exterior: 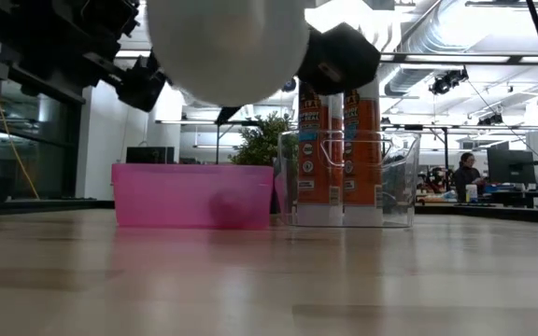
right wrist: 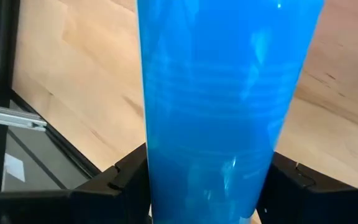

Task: Pick & place silicon tubes, Sealant and Lysol wipes
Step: Put the left blue sealant into the pink bin

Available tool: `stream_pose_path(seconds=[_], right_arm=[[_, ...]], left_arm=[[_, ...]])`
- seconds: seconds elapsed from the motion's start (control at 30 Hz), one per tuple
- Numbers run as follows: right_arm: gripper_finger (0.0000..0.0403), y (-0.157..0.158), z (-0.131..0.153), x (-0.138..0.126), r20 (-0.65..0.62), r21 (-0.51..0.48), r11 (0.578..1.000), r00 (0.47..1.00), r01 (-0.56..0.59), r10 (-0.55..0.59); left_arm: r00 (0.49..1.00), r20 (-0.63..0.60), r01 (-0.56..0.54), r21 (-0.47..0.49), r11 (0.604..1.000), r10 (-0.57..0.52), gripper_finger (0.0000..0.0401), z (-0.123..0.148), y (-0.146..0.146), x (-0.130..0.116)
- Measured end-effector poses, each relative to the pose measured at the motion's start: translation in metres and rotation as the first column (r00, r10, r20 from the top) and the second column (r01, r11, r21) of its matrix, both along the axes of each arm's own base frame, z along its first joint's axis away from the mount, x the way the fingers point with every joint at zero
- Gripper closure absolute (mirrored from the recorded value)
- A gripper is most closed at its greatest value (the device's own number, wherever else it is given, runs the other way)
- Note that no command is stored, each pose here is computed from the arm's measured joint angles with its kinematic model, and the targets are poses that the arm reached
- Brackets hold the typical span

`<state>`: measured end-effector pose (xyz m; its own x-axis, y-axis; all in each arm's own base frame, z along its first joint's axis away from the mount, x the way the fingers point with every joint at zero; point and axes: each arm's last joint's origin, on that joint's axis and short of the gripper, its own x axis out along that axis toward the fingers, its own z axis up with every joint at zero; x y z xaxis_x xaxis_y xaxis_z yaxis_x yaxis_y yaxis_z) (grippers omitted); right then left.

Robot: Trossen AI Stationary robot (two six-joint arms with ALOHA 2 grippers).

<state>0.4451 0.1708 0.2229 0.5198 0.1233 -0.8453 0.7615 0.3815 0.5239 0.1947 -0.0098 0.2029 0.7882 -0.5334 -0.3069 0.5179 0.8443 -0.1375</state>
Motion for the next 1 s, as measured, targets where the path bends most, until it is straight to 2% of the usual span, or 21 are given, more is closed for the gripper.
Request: stream_pose_path(seconds=[0.17, 0.43, 0.77, 0.93, 1.0], right_arm=[[0.0195, -0.001, 0.001, 0.002, 0.008, 0.025, 1.0, 1.0, -0.01, 0.009], [0.0195, 0.005, 0.001, 0.0, -0.002, 0.077, 0.995, 0.998, -0.061, 0.061], [0.0195, 0.016, -0.013, -0.008, -0.056, 0.111, 0.993, 0.997, -0.046, 0.052], [0.0195, 0.017, -0.026, -0.003, 0.03, 0.149, 0.988, 0.999, -0.034, 0.03], [0.0195, 0.018, -0.029, -0.001, 0.064, 0.171, 0.984, 0.998, -0.038, 0.027]], left_arm=[[0.999, -0.011, 0.03, 0.039, 0.999, -0.03, 0.0077, -0.01, -0.016, 0.014], [0.998, 0.056, -0.021, 0.271, 0.962, 0.006, 0.0077, -0.005, -0.038, 0.037], [0.989, 0.034, 0.105, 0.517, 0.85, -0.143, 0.0077, 0.007, -0.066, 0.04], [0.988, 0.021, 0.112, 0.606, 0.787, -0.156, 0.0077, -0.001, -0.078, 0.042], [0.989, 0.007, 0.108, 0.653, 0.749, -0.149, 0.0077, -0.008, -0.082, 0.045]])
